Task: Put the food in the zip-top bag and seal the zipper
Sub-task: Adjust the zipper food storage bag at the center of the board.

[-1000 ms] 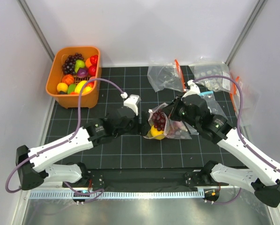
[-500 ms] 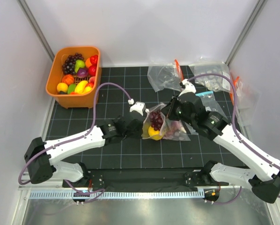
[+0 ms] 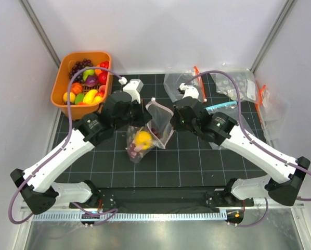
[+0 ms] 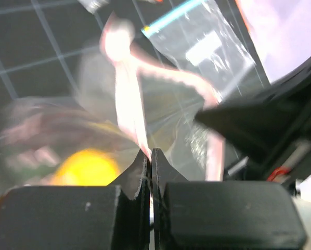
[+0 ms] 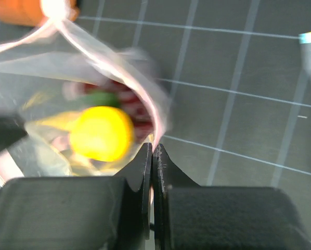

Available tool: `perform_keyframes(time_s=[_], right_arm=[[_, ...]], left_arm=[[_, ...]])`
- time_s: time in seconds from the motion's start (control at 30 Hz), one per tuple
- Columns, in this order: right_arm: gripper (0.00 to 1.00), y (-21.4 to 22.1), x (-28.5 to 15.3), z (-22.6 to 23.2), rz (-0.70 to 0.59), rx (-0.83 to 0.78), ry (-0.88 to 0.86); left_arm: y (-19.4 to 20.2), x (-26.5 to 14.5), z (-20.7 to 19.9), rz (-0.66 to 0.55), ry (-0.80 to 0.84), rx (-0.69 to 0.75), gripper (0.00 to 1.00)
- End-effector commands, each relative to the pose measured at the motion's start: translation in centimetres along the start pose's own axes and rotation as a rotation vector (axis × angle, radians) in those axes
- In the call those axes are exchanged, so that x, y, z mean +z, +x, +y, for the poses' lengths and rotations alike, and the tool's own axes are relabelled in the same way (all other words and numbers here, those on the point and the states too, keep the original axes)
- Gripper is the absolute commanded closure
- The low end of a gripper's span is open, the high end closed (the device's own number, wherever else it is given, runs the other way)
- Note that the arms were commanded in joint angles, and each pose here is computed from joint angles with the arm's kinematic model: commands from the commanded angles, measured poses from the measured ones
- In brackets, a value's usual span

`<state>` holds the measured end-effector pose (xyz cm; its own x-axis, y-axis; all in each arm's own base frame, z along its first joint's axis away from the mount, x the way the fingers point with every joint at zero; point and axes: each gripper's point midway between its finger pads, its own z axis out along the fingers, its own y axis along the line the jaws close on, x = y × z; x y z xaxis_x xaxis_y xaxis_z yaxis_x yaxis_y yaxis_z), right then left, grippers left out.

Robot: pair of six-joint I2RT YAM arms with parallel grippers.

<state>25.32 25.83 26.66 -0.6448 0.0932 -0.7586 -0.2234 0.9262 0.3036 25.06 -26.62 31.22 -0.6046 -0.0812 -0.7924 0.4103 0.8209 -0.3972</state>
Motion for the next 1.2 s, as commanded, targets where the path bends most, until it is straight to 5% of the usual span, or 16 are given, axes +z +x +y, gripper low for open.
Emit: perform_keyframes(time_s=[0.0, 0.1, 0.33, 0.6, 1.17], right_arm=[[0.99, -4.4, -4.4, -3.5, -0.166, 0.003, 0.111], [0.99, -5.9, -6.2, -3.9, -0.209, 0.013, 0.119], [0.99, -3.2, -3.3, -1.6, -0.082, -0.036, 0.058], [0.99, -5.1, -4.0, 0.2, -0.113, -0.04, 0.007], [0.94, -3.5, -3.9, -0.7, -0.101, -0.073, -0.006]], left_arm=[[4.1, 1.6, -1.9, 0.131, 0.137, -0.026, 1.0], [5.5, 2.8, -3.1, 0.158, 0.227, -0.064, 1.0], [2.0, 0.6, -1.5, 0.03, 0.158, -0.047, 1.0], [-1.0, -0.7, -0.9, 0.01, 0.164, -0.038, 1.0], [1.1, 0.7, 2.1, 0.086, 0.114, -0.008, 0.96]])
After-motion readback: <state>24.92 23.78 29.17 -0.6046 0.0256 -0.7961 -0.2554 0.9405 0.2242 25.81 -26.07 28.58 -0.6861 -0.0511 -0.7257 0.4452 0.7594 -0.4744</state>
